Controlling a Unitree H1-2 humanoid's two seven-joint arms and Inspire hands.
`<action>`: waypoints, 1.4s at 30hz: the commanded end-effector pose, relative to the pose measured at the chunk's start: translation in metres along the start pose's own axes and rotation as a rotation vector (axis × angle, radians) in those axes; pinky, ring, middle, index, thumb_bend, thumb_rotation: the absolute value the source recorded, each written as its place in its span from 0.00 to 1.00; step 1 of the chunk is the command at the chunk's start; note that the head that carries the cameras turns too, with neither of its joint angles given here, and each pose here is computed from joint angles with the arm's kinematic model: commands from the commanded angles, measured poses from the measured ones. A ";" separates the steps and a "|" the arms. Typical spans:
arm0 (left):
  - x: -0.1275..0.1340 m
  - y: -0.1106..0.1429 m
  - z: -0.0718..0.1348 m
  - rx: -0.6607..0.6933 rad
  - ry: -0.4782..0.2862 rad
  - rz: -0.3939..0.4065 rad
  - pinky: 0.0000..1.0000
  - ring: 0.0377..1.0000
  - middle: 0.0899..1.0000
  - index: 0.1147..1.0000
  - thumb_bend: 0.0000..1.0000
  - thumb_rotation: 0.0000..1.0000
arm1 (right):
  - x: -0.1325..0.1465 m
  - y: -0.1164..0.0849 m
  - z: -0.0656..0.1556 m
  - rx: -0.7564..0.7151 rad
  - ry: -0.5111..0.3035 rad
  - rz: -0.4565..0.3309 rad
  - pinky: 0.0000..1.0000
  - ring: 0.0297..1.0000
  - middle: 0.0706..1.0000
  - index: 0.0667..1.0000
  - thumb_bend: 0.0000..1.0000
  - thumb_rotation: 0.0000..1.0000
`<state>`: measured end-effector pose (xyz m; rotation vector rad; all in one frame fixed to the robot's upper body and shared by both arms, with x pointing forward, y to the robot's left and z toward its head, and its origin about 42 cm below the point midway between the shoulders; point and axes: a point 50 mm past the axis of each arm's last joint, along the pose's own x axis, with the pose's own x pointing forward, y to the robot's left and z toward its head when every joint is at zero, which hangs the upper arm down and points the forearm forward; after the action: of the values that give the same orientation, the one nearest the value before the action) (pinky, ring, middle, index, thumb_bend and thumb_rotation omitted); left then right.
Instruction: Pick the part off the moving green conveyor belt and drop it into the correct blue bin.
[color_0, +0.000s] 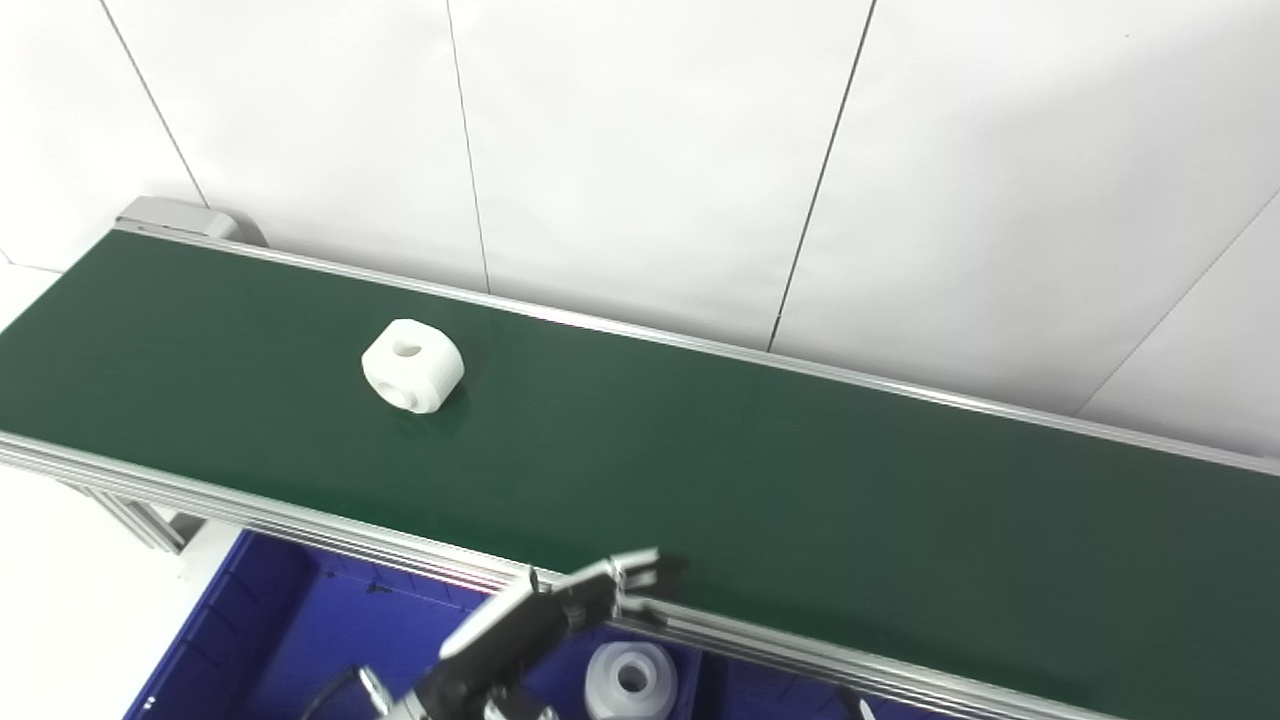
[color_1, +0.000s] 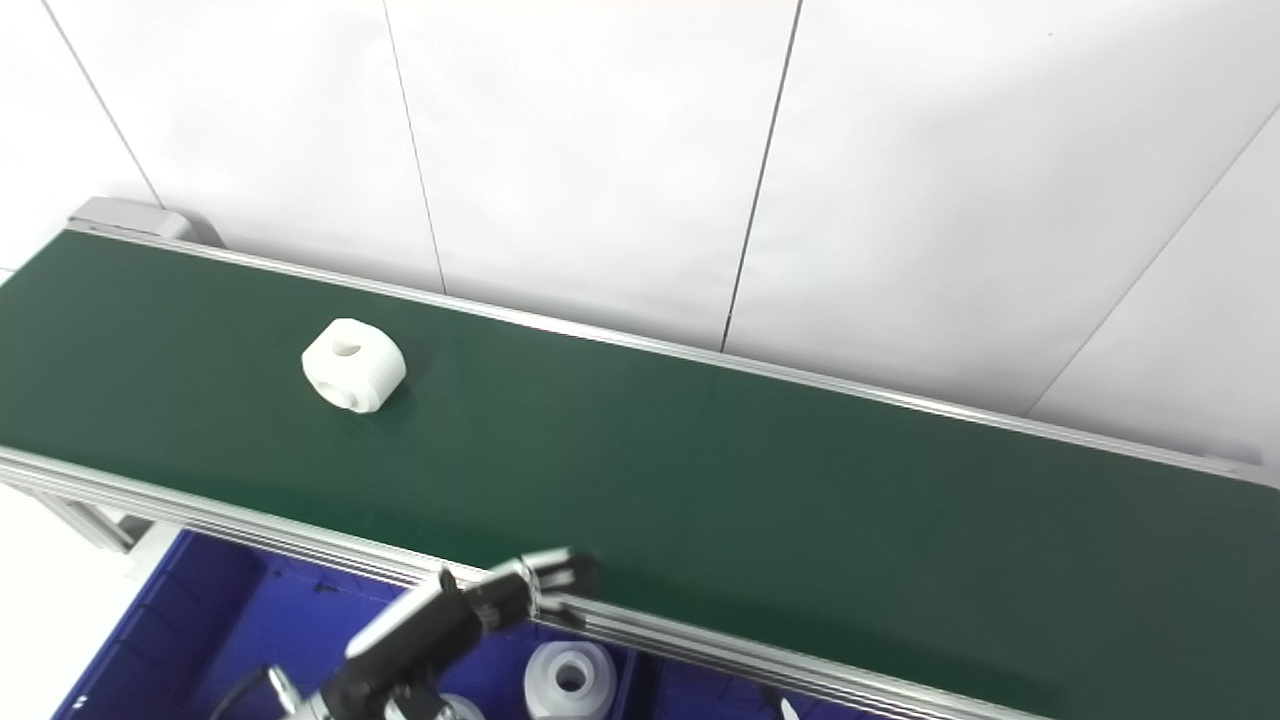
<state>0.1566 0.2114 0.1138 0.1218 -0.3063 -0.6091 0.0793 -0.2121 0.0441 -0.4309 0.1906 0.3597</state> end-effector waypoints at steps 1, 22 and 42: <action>0.010 0.015 0.015 0.089 -0.070 0.016 0.76 0.89 0.95 0.90 0.93 0.32 | -0.002 -0.006 0.013 0.003 -0.085 -0.037 0.88 0.97 1.00 1.00 0.96 0.41; 0.085 0.098 0.069 0.538 -0.122 0.009 0.94 1.00 1.00 0.96 0.90 0.26 | -0.014 -0.022 0.025 0.061 -0.129 -0.073 0.89 0.96 1.00 1.00 0.95 0.39; 0.117 0.166 0.021 0.868 0.336 0.047 0.92 0.97 1.00 0.95 0.91 0.15 | -0.016 -0.025 0.026 0.081 -0.184 -0.088 0.85 0.96 0.99 1.00 0.96 0.43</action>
<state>0.3204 0.2725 0.1786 0.9970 -0.1810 -0.4222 0.0782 -0.2258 0.0721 -0.3383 0.0696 0.3031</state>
